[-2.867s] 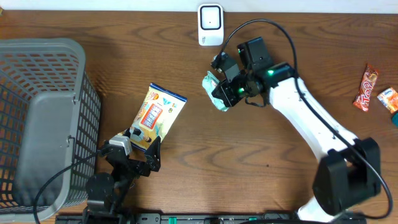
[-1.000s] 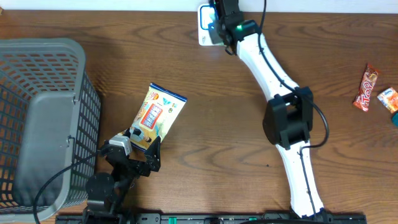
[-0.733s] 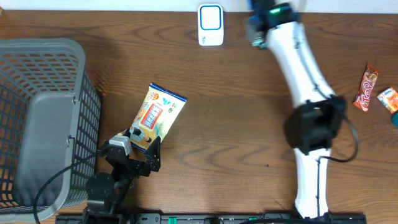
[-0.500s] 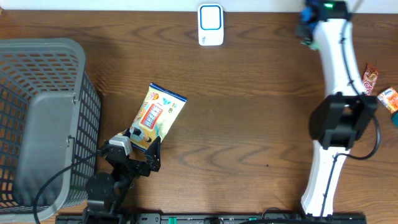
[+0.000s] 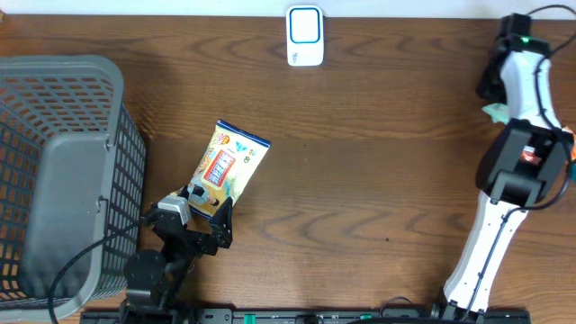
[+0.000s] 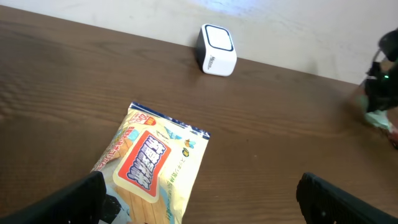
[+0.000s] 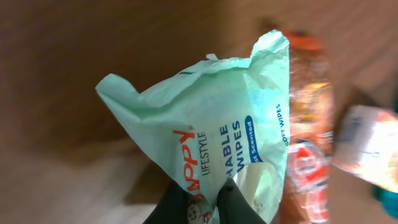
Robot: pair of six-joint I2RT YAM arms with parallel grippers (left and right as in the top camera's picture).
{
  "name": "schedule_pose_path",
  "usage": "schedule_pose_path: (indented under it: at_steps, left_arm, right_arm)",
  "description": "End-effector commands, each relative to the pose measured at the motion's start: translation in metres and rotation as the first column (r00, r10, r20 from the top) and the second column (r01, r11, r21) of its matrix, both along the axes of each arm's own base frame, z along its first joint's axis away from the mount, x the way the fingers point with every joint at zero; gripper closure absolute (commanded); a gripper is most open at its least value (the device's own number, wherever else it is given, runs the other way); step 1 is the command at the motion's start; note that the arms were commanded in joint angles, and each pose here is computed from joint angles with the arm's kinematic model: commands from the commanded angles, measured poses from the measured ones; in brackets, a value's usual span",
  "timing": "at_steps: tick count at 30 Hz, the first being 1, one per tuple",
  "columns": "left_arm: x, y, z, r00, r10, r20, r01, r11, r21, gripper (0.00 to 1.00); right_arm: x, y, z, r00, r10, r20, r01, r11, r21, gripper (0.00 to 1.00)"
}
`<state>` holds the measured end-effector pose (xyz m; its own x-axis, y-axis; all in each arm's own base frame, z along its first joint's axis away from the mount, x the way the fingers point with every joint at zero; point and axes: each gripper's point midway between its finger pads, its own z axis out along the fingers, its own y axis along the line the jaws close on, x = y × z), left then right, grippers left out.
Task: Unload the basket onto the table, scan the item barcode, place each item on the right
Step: 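Carry the wipes pack to the right edge and drop it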
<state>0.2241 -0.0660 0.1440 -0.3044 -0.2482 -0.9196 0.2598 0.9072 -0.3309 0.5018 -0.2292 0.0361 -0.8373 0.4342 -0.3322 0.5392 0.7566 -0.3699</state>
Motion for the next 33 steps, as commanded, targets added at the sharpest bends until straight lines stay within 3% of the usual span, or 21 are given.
schedule_pose_path:
  at_steps: [1,4,5,6,11,18,27,33]
  left_arm:
    - [-0.002,-0.002,-0.012,0.999,-0.016,-0.031,0.017,1.000,0.018,0.02]
    - [-0.002,-0.002,-0.012,0.999,-0.016,-0.031,0.017,1.000,0.018,0.02]
    - [-0.002,-0.002,-0.012,0.999,-0.016,-0.031,0.017,1.000,0.018,0.02]
    - [-0.002,-0.002,-0.012,0.999,-0.016,-0.031,0.017,1.000,0.018,0.02]
    - [-0.002,-0.002,-0.012,0.999,-0.016,-0.031,0.017,1.000,0.018,0.02]
    - [-0.002,-0.002,-0.012,0.999,-0.016,-0.031,0.017,1.000,0.018,0.02]
    - [-0.002,-0.002,-0.012,0.999,-0.016,-0.031,0.017,1.000,0.018,0.02]
    - [-0.002,-0.002,-0.012,0.999,-0.016,-0.031,0.017,1.000,0.018,0.02]
  right_arm:
    - [-0.017,-0.036,0.021,0.995,-0.099,0.007,0.099,0.990,-0.100,0.74]
    - [-0.024,-0.045,0.026,0.993,-0.119,0.008,0.119,0.988,-0.101,0.34]
    - [-0.023,-0.044,0.029,0.993,-0.117,0.016,0.118,0.989,-0.087,0.12]
    - [-0.019,-0.040,0.034,0.993,-0.107,0.041,0.109,0.992,-0.055,0.01]
    - [0.006,-0.008,0.088,0.975,-0.042,0.216,0.026,0.997,0.078,0.01]
    - [0.011,0.047,0.208,0.865,-0.070,0.497,-0.013,0.987,0.161,0.01]
    - [-0.029,0.145,0.339,0.702,0.016,0.712,-0.251,0.941,0.227,0.01]
    - [-0.060,0.193,0.369,0.674,0.048,0.737,-0.336,0.909,0.247,0.01]
